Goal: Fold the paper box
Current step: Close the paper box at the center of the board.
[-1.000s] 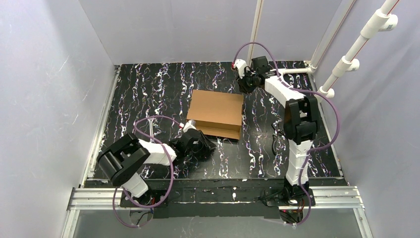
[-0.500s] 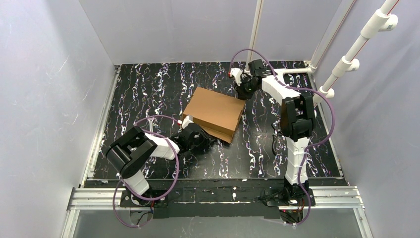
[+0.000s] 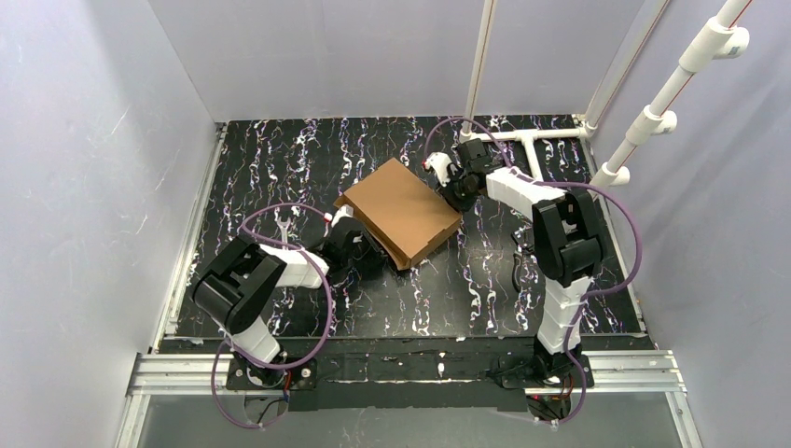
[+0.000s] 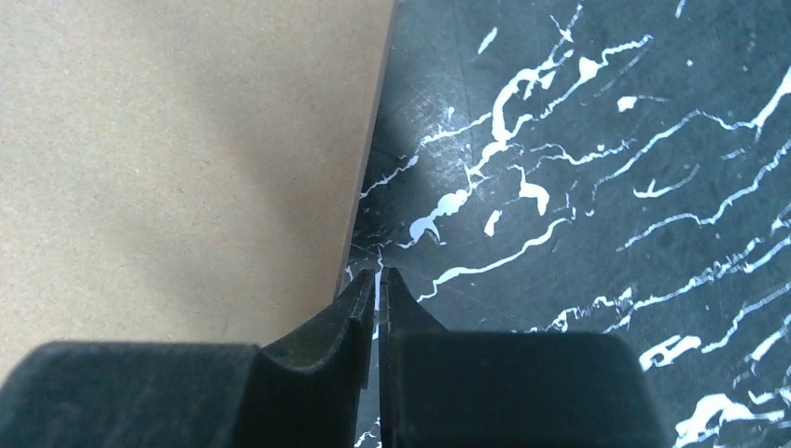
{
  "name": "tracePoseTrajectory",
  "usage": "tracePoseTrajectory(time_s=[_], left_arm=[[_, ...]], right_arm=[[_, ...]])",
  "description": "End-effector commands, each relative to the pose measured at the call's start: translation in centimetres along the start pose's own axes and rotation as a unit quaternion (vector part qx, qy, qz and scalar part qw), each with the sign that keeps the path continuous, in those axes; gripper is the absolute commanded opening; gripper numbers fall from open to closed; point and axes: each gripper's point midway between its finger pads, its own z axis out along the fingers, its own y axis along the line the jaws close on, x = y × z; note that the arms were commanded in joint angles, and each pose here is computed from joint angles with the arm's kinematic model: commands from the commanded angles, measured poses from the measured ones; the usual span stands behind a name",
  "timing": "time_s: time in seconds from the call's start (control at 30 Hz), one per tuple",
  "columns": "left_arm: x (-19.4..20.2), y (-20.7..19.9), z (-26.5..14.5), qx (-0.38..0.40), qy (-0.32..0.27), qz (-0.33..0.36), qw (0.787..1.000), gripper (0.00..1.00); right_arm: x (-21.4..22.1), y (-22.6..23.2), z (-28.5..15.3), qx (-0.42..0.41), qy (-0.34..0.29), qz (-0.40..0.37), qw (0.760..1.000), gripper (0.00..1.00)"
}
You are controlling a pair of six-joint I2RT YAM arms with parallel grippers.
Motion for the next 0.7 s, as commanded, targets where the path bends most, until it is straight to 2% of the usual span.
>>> tracePoseTrajectory(time_s=[0.0,0.07,0.17,0.4,0.57,0.67], left_arm=[[-0.6,-4.3,0.5,0.063,0.017,0.026,0.998,0.11],[-0.5,-4.2,0.2,0.062,0.021,0.027,0.998,0.12],[-0.7,-2.6,-1.1,0.042,0.012,0.022,0.999,0.16],[-0.1,1.9,-5.7,0.001,0.009,0.021,1.0,0.18],[0.8,2.9,-7.3,-0.018,0.028,0.006,0.999,0.15],[1.8,3.5,-7.8,-0.043,0.046,-0.024,0.998,0.07]], right_arm=[[-1.8,6.8,0.9,-0.049,-0.013,0.043,0.998,0.16],[-2.0,5.8,0.5,-0.011,-0.021,0.056,0.998,0.16],[-1.0,3.7,-0.1,0.049,-0.017,0.076,0.996,0.25],[0.4,2.4,-0.2,0.055,-0.022,0.107,0.993,0.28],[0.5,3.0,0.3,0.043,-0.022,0.118,0.992,0.28],[0.6,3.1,0.4,0.04,-0.023,0.124,0.991,0.28]])
